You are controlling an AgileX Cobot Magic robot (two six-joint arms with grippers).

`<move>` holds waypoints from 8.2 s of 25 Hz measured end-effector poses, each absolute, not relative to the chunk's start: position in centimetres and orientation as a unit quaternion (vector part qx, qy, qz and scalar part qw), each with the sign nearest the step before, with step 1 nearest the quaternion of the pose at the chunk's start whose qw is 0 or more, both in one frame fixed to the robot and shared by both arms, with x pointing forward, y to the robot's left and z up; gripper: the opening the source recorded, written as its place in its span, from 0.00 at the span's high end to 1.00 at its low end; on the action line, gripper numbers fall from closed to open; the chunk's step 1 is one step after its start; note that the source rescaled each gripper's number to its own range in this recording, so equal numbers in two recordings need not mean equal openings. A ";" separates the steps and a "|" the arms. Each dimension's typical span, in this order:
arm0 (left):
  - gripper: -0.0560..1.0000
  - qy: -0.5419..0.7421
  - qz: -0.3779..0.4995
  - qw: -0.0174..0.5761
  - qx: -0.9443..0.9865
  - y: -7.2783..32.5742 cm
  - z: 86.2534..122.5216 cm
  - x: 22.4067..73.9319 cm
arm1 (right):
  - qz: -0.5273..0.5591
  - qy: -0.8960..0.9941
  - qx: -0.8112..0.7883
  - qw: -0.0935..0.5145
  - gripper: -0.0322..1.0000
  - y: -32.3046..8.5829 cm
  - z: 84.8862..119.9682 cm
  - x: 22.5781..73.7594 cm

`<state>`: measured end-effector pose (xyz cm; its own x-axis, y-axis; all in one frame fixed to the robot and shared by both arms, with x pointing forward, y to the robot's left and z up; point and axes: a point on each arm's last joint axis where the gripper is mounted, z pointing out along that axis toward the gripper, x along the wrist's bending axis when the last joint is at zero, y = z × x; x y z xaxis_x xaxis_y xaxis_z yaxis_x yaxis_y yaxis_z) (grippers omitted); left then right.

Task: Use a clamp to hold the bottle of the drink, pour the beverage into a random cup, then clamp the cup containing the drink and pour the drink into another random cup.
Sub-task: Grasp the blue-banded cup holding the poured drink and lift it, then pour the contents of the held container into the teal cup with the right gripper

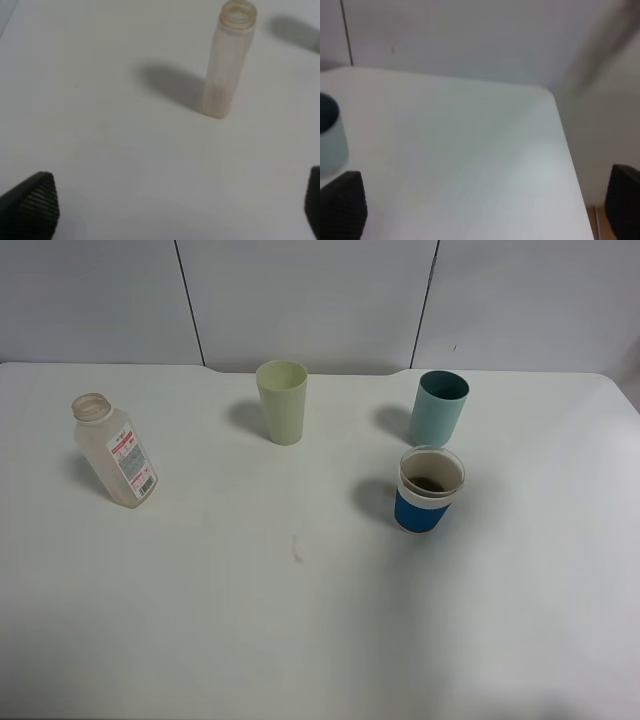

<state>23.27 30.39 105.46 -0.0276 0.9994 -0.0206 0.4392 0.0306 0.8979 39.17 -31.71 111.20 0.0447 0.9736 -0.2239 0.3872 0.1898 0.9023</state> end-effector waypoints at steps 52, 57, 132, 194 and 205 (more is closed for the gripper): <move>0.00 0.611 0.373 0.376 0.589 30.4 105.5 23.3 | 0.393 0.727 0.496 0.266 0.15 -23.1 96.2 40.4; 0.00 0.611 0.373 0.376 0.589 30.4 105.5 23.3 | 0.373 0.740 0.500 0.252 0.15 -23.2 95.7 40.1; 0.00 0.611 0.373 0.376 0.589 30.4 105.5 23.3 | 0.439 0.776 0.301 0.340 0.23 -19.6 84.9 46.8; 0.00 0.611 0.373 0.376 0.589 30.4 105.5 23.3 | 0.459 0.725 0.409 0.310 0.97 -19.6 101.5 52.6; 0.00 0.611 0.373 0.376 0.589 30.4 105.5 23.3 | 0.399 0.745 0.414 0.337 0.97 -20.3 104.4 54.5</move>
